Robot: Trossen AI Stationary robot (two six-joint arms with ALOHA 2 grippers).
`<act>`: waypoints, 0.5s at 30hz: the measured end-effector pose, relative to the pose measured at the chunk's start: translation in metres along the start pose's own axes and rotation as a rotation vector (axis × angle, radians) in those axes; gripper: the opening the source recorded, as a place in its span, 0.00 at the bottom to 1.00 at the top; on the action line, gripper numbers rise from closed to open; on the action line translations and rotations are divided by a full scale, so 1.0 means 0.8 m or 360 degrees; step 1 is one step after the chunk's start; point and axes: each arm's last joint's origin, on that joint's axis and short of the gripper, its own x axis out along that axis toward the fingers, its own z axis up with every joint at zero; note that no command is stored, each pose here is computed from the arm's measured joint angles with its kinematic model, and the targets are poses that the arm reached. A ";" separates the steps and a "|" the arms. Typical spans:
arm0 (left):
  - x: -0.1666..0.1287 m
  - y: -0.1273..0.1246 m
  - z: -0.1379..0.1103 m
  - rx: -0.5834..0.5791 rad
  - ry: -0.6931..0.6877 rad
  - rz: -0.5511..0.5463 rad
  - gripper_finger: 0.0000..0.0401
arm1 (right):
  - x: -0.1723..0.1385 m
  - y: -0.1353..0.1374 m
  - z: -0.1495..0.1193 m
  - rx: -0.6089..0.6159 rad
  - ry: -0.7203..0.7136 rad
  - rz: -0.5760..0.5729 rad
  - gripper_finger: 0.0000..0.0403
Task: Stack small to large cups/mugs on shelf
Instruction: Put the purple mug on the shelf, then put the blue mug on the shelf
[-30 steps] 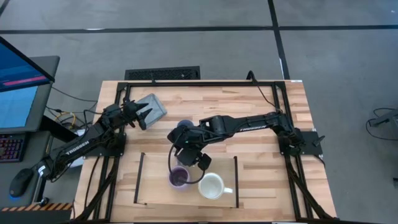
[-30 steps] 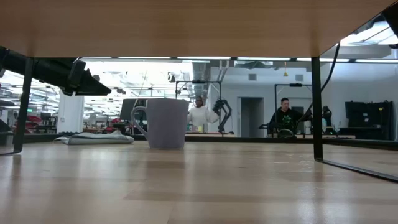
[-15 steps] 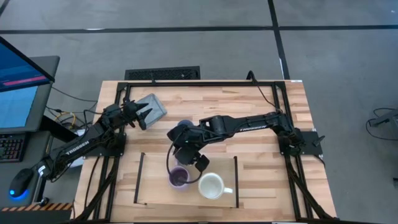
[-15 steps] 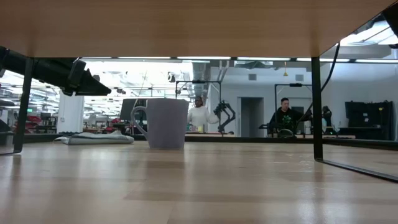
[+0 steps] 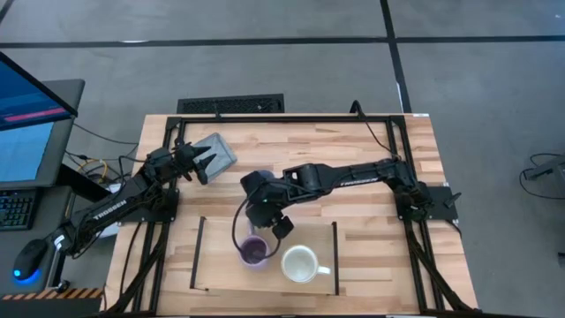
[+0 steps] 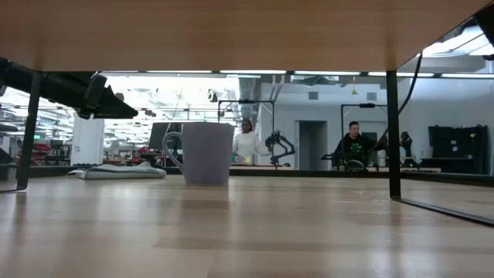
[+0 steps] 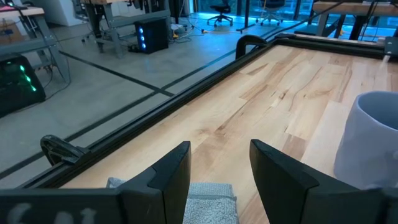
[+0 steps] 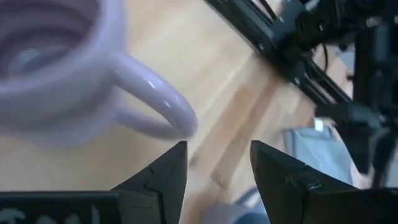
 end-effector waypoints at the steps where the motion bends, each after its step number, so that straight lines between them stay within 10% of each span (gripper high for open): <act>1: 0.000 0.000 0.000 0.0000 0.0000 0.0000 0.39 | 0.000 -0.002 -0.003 0.0006 0.0022 -0.0011 0.49; 15: 0.000 0.000 0.000 0.0006 0.0000 0.0000 0.39 | -0.048 -0.038 -0.036 0.0214 0.0156 -0.0094 0.49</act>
